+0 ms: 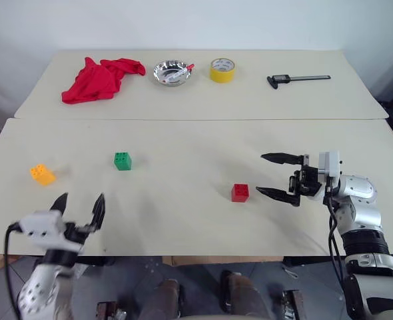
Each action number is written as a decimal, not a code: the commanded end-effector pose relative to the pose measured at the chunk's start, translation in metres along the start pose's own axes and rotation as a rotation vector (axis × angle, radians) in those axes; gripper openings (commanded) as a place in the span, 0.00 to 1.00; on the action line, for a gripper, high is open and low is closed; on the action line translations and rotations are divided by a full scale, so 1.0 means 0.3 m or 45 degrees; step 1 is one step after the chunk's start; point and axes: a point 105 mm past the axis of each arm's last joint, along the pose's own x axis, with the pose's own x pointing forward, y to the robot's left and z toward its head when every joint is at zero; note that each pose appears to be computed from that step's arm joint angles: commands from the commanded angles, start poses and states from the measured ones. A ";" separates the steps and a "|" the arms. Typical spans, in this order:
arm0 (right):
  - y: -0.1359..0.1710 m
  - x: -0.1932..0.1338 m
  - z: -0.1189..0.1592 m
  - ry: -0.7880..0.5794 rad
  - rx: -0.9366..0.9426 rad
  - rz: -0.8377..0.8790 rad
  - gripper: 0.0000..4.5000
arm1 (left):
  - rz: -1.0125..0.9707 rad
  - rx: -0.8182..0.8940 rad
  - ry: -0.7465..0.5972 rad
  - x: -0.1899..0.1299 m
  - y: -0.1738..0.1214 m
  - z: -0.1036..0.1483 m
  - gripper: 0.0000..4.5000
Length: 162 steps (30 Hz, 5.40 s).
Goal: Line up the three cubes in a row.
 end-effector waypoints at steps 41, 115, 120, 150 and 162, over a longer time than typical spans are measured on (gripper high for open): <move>0.184 -0.180 0.036 0.216 0.009 -0.139 1.00 | -2.068 0.317 0.137 0.202 -0.604 0.002 0.33; 0.165 0.186 0.144 -0.102 -0.051 0.290 1.00 | 0.745 -0.033 0.059 0.155 0.417 -0.052 0.74; 0.159 0.180 0.141 -0.100 -0.051 0.268 1.00 | 0.682 -0.003 -0.004 0.153 0.414 -0.020 0.38; 0.257 -0.100 0.106 0.231 0.031 -0.090 1.00 | -2.013 0.364 0.193 0.182 -0.284 -0.098 0.32; 0.245 -0.072 0.091 0.198 0.045 -0.038 1.00 | -1.906 0.376 0.156 0.215 -0.238 -0.056 0.74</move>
